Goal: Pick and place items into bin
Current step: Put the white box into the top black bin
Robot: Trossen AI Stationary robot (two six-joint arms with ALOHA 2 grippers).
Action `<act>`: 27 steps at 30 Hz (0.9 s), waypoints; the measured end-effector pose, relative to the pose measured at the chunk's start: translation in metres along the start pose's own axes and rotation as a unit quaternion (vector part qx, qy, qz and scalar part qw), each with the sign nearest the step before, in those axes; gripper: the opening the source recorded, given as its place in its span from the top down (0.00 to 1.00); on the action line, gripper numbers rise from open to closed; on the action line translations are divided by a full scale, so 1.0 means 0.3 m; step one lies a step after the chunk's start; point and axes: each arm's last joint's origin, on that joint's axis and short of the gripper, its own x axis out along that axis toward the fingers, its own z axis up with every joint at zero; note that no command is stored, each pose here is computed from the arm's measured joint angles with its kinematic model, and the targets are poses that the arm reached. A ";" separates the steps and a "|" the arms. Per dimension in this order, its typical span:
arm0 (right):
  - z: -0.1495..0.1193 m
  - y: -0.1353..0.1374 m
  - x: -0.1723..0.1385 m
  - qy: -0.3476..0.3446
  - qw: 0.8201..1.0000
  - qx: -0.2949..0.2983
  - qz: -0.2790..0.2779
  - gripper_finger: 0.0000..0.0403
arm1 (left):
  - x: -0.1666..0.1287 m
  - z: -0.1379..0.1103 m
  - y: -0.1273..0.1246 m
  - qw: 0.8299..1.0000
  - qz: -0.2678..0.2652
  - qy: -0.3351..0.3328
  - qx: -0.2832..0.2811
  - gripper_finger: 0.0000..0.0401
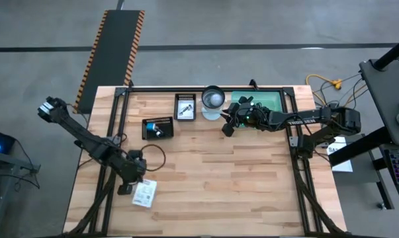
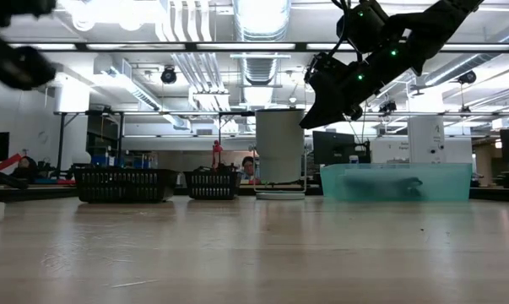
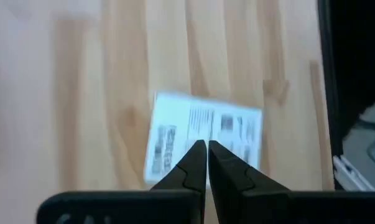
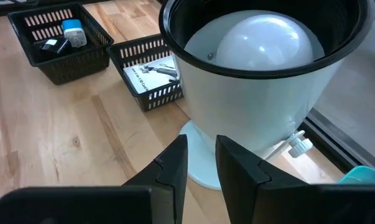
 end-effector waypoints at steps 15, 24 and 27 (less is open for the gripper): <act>0.000 0.000 0.000 0.000 1.000 0.001 0.000 0.79 | -0.043 0.114 -0.073 0.997 0.006 -0.075 0.020 1.00; 0.001 0.010 -0.001 0.003 0.999 0.007 0.049 0.82 | 0.058 0.088 -0.070 0.996 0.046 0.059 -0.042 1.00; 0.011 0.056 -0.012 -0.023 0.990 -0.060 0.124 0.83 | 0.082 0.048 -0.074 0.988 0.054 0.107 -0.099 1.00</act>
